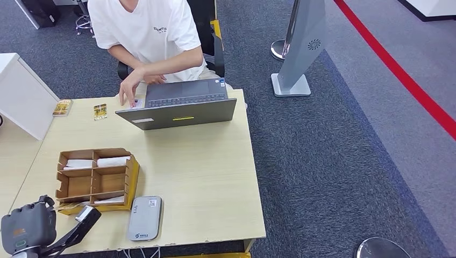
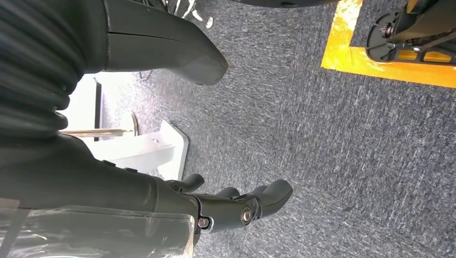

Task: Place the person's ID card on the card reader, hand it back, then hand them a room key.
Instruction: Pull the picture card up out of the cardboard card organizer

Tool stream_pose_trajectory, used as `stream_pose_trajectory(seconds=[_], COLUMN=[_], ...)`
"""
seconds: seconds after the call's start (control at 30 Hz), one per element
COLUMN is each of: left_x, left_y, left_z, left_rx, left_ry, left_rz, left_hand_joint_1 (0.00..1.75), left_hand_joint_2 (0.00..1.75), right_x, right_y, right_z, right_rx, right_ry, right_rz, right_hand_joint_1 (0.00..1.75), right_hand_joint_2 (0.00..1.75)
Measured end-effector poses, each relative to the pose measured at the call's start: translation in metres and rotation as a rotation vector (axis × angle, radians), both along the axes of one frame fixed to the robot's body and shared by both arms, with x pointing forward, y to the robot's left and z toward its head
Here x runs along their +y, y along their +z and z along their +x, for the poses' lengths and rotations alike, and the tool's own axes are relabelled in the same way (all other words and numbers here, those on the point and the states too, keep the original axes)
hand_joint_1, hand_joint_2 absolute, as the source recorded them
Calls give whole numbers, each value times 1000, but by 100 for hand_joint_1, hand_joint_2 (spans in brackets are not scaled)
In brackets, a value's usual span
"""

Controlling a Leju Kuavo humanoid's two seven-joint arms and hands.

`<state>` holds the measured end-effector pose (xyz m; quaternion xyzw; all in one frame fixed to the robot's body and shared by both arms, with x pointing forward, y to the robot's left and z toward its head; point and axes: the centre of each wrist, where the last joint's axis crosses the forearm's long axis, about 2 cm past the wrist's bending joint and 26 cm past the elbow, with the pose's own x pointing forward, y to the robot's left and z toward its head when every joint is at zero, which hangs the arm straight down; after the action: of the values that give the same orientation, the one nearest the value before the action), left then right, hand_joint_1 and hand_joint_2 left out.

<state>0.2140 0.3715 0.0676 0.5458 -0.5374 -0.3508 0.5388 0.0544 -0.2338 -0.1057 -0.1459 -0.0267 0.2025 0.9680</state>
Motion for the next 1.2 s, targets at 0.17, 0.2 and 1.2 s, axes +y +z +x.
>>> stream_pose_trajectory(seconds=[0.17, 0.2, 1.2], left_x=[2, 2, 1], left_y=[10, 13, 24], left_z=[3, 4, 6], left_rx=[-38, -48, -48], left_ry=[-6, -8, -19], left_rz=[9, 12, 8], left_hand_joint_1=[175, 175, 0], left_hand_joint_2=[175, 175, 175], right_x=[0, 0, -1], right_y=[0, 0, 0], right_z=[0, 0, 0], right_rx=[-1, -1, -6], right_ry=[0, -1, -13], right_rz=[0, 0, 0], right_hand_joint_1=[0, 0, 0], right_hand_joint_2=[175, 175, 175])
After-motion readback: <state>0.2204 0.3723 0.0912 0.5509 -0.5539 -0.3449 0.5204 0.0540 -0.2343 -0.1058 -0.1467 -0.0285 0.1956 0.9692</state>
